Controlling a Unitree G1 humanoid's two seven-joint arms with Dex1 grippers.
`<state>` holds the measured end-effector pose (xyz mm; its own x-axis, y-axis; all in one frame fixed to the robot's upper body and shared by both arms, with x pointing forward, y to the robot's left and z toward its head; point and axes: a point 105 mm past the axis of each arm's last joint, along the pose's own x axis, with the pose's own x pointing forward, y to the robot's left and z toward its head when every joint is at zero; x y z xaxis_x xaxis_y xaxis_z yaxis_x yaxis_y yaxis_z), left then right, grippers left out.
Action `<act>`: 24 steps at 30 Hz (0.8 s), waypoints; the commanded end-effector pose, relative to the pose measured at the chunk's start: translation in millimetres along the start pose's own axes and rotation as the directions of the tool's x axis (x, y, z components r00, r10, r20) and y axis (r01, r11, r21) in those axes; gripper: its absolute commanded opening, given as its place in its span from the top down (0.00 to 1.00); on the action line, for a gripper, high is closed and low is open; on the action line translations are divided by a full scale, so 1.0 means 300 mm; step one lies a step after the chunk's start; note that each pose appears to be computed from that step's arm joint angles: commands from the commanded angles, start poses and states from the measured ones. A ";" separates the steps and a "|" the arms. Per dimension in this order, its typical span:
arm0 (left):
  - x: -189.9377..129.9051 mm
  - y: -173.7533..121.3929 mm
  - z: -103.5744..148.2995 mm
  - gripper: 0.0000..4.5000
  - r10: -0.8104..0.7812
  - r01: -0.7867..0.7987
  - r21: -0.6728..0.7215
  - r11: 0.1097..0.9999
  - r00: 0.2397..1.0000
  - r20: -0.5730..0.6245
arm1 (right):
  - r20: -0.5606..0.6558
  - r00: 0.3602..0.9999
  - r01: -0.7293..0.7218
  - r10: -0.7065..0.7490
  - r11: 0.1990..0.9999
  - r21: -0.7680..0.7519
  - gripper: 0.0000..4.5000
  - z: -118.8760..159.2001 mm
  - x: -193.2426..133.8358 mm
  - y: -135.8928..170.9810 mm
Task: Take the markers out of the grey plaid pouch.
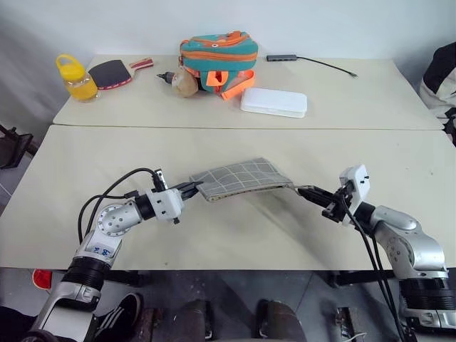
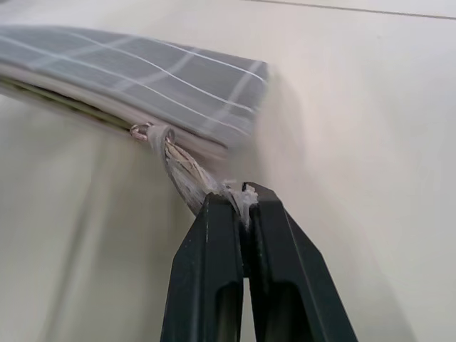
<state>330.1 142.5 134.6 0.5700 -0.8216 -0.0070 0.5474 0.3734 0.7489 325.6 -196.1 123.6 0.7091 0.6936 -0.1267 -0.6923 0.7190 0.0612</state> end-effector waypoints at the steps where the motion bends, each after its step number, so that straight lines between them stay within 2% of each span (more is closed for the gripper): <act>1: -0.022 0.036 0.013 1.00 0.058 -0.057 -0.042 0.998 0.998 0.024 | 0.056 0.998 -0.034 0.036 0.999 -0.035 1.00 0.057 -0.008 0.023; 2: -0.020 0.037 0.017 1.00 0.063 -0.061 -0.051 0.997 0.998 0.031 | 0.065 0.996 -0.053 0.054 0.998 -0.025 1.00 0.062 -0.004 0.036; 5: -0.013 0.030 0.028 1.00 0.060 -0.056 -0.075 0.996 0.997 0.050 | 0.090 0.987 -0.133 0.134 0.991 -0.010 0.82 0.093 -0.014 0.074; 9: -0.015 0.024 0.030 1.00 0.056 -0.051 -0.085 0.995 0.997 0.052 | 0.049 0.994 -0.098 0.102 0.992 -0.075 0.53 0.115 -0.044 0.045; 12: -0.017 0.019 0.028 1.00 0.045 -0.040 -0.098 0.994 0.998 0.053 | 0.059 0.991 -0.110 0.118 0.987 -0.120 0.31 0.173 -0.067 0.049; 15: -0.019 0.020 0.025 1.00 0.046 -0.039 -0.109 0.993 0.997 0.055 | 0.108 0.988 -0.085 0.109 0.976 -0.202 0.31 0.250 -0.075 0.045; 18: -0.015 0.024 0.025 1.00 0.046 -0.039 -0.117 0.992 0.997 0.060 | 0.149 0.969 -0.149 0.198 0.947 -0.286 0.31 0.315 -0.038 0.125; 20: -0.005 0.027 0.029 1.00 0.043 -0.036 -0.111 0.993 0.997 0.063 | 0.155 0.952 -0.206 0.265 0.925 -0.319 0.39 0.328 0.001 0.199; 21: 0.002 0.029 0.032 1.00 0.046 -0.038 -0.117 0.992 0.997 0.069 | 0.121 0.946 -0.238 0.301 0.896 -0.375 0.44 0.310 0.028 0.244; 24: 0.018 0.029 0.040 1.00 0.051 -0.041 -0.126 0.991 0.996 0.078 | 0.048 0.930 -0.292 0.363 0.814 -0.502 0.66 0.253 0.086 0.338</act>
<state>330.6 138.0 134.3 0.5560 -0.8304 0.0361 0.6243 0.4458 0.6415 291.6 -114.8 202.1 0.4417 0.8960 -0.0460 -0.8536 0.4039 -0.3290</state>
